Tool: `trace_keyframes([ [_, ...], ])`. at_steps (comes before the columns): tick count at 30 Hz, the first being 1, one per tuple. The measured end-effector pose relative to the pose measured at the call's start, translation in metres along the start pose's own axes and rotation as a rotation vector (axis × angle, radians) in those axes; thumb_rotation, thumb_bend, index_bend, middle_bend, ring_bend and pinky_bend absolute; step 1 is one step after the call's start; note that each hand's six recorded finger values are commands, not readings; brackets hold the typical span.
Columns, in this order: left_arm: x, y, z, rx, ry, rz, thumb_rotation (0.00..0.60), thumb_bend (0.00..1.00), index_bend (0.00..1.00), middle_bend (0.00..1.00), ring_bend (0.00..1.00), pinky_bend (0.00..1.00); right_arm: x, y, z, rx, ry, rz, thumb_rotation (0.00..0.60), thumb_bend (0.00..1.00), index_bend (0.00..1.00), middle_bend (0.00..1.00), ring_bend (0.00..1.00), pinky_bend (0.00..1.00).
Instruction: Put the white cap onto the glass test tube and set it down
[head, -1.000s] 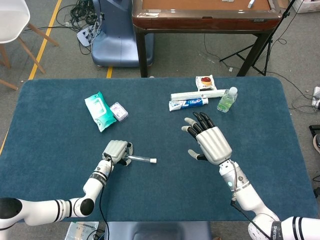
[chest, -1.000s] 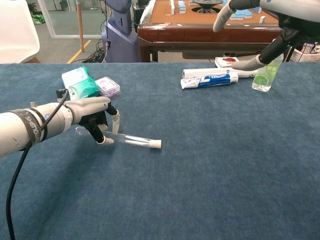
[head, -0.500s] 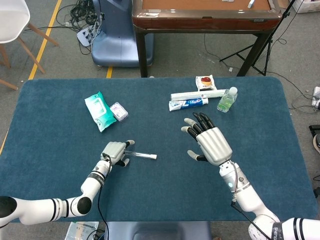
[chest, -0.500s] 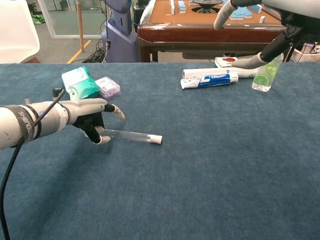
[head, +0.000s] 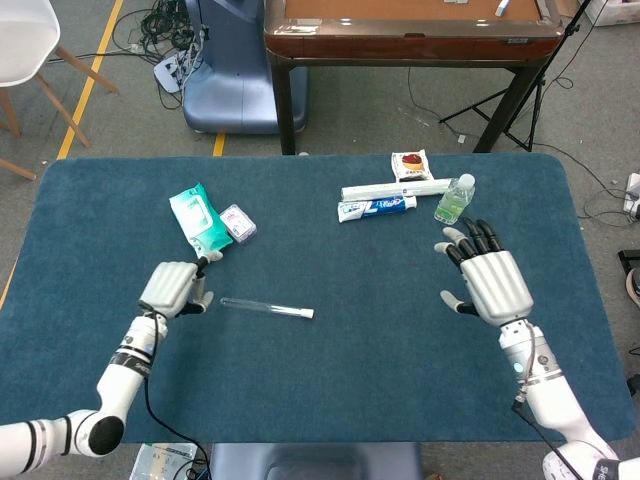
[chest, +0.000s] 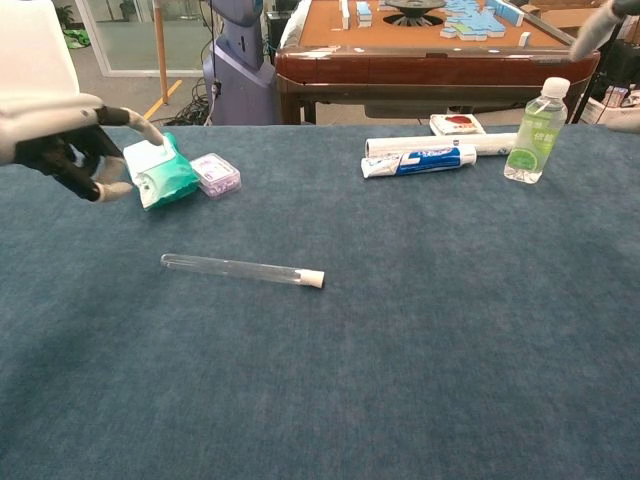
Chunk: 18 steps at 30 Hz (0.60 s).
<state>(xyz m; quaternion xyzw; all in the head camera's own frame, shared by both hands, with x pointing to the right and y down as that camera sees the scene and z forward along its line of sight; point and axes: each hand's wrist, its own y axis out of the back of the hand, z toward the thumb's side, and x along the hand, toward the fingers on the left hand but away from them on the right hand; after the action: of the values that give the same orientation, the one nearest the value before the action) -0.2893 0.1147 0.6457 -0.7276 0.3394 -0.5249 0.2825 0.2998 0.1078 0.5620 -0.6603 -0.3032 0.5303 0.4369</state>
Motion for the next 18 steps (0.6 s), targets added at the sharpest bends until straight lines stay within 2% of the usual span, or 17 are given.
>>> trace_keyframes([
  [3, -0.020, 0.012, -0.023, 0.016, 0.021, 0.051, 0.600, 0.37, 0.22, 0.49, 0.48, 0.67, 0.011, -0.008, -0.021, -0.002, -0.048, 0.026, 0.600, 0.21, 0.28, 0.17, 0.01, 0.00],
  [8, -0.056, 0.020, -0.058, 0.040, 0.066, 0.093, 0.600, 0.37, 0.22, 0.38, 0.38, 0.54, 0.029, -0.020, -0.053, 0.004, -0.109, 0.054, 0.600, 0.23, 0.28, 0.18, 0.01, 0.01],
  [13, -0.092, 0.023, -0.088, 0.044, 0.131, 0.141, 0.600, 0.37, 0.22, 0.36, 0.34, 0.46, 0.051, -0.029, -0.073, -0.018, -0.144, 0.074, 0.600, 0.24, 0.28, 0.18, 0.01, 0.01],
  [18, -0.128, 0.022, -0.106, 0.058, 0.180, 0.169, 0.600, 0.37, 0.23, 0.36, 0.34, 0.45, 0.068, -0.032, -0.079, 0.006, -0.148, 0.068, 0.600, 0.24, 0.28, 0.18, 0.01, 0.01],
])
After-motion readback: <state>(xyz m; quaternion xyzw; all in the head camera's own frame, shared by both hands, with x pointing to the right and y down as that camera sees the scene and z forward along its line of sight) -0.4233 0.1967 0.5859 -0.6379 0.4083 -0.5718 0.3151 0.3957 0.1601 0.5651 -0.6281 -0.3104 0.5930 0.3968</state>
